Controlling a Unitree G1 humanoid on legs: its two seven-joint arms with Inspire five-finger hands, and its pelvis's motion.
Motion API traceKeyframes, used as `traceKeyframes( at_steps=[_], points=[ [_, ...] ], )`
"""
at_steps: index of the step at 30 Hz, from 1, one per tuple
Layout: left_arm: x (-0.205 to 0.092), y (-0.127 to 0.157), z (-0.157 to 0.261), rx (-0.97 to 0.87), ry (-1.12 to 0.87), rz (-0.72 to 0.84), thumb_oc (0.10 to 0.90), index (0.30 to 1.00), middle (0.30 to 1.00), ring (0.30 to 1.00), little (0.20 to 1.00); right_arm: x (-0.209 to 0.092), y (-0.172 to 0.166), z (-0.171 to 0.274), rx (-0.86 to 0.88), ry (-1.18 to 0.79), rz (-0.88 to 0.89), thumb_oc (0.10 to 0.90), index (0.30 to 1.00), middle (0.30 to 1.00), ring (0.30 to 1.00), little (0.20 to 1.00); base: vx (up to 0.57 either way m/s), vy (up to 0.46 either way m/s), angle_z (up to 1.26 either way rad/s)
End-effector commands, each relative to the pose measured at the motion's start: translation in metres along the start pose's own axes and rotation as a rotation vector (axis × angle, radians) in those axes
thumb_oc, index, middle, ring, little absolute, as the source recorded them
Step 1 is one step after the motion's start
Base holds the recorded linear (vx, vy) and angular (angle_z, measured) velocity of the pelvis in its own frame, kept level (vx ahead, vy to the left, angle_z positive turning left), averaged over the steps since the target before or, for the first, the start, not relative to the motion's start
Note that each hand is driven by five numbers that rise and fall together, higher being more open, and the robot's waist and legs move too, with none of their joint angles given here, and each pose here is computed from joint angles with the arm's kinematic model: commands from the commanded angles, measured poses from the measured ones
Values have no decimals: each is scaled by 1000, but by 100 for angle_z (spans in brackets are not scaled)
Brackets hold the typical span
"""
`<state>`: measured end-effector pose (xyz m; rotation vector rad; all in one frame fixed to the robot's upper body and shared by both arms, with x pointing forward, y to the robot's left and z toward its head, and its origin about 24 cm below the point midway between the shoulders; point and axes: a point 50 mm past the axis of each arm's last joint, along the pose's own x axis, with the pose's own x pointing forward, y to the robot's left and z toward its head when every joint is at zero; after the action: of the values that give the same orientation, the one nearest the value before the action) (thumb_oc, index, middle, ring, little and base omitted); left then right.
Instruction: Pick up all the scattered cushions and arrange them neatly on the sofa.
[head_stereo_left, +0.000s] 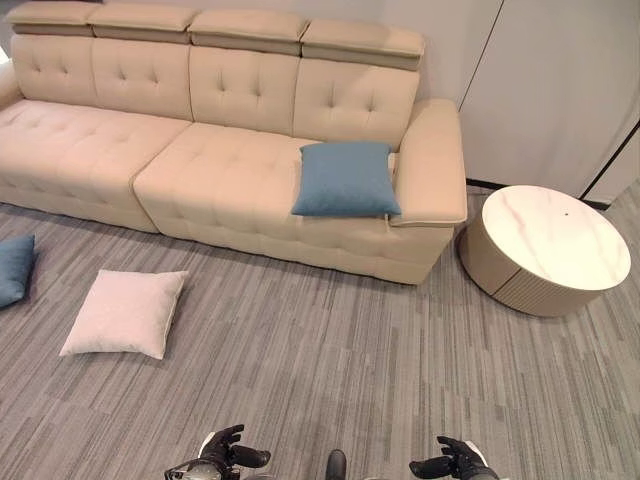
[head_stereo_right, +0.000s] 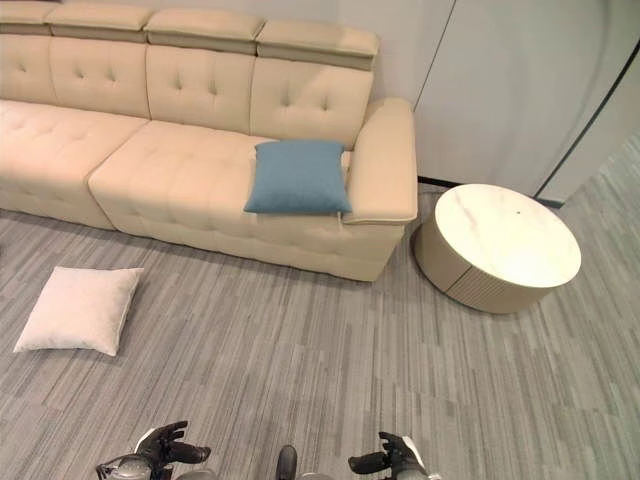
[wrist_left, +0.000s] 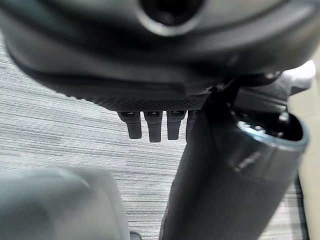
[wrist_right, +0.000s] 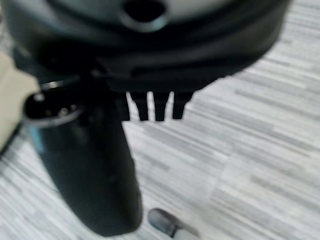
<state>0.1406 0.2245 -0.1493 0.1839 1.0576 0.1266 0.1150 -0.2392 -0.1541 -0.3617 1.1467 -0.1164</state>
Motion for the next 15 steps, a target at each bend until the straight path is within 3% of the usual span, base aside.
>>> traceKeyframes(
  at_steps=[1,6,15],
  points=[
    [-2,12,-5,46,-23,26,800,900,900,900,900,-2,-21,-13,0,23,-83,800,900,900,900,900,265,111,-9],
    [-5,14,-20,32,29,31,800,900,900,900,900,-2,-14,-13,-16,23,-59,800,900,900,900,900,323,200,-23],
    [-6,21,-22,23,38,57,800,900,900,900,900,1,-10,5,-41,-30,-45,800,900,900,900,900,148,154,-20]
  ],
)
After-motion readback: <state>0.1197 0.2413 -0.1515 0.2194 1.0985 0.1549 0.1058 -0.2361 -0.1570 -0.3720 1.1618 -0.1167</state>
